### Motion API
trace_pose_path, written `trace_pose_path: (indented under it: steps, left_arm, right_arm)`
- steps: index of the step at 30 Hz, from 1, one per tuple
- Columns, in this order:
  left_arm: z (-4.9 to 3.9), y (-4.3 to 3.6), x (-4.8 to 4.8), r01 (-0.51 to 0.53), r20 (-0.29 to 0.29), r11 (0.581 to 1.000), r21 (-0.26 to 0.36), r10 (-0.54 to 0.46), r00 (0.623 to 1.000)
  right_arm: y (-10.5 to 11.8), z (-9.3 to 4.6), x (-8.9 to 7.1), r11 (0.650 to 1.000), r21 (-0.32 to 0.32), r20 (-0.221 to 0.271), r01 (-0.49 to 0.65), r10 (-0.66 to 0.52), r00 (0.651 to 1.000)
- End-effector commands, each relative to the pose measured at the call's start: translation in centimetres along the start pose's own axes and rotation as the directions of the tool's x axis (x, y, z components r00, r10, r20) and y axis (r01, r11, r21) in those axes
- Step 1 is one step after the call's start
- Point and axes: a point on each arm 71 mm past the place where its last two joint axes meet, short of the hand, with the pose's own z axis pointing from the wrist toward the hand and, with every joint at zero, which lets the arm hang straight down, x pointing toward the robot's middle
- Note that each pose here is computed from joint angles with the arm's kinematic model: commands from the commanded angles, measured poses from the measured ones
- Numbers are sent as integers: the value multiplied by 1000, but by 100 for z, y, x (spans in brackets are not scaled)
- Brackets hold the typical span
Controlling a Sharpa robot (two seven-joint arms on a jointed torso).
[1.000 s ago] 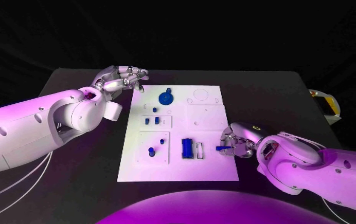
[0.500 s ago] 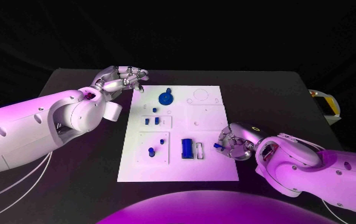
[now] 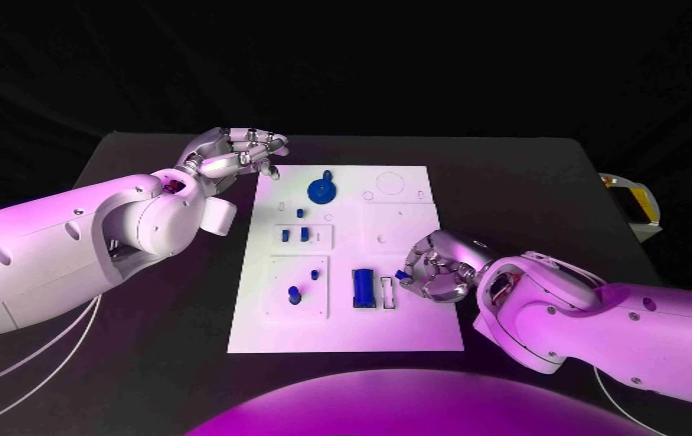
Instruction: Assemble the parts on the task board
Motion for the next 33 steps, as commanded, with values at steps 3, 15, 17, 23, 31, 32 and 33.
trace_pose_path:
  steps: [3,15,17,23,31,32,33]
  left_arm:
    - [4,-11,36,11,-20,1000,8,-11,1000]
    - [3,-11,43,12,-23,1000,6,-12,1000]
    - [3,-10,42,12,-23,1000,6,-12,1000]
    - [4,-10,41,12,-22,1000,6,-12,1000]
    - [5,-8,42,12,-24,1000,3,-12,1000]
    - [5,-8,42,12,-24,1000,3,-12,1000]
    - [5,-8,42,12,-24,1000,3,-12,1000]
  right_arm:
    - [33,61,80,998,12,-50,-56,57,997]
    - [81,119,214,998,18,-114,-57,59,992]
    - [86,122,222,998,18,-118,-56,58,991]
    - [87,128,226,999,18,-117,-45,47,992]
    - [98,133,222,999,12,-105,-38,39,994]
    - [104,134,223,999,9,-103,-39,39,994]
    - [108,134,224,999,6,-103,-39,40,994]
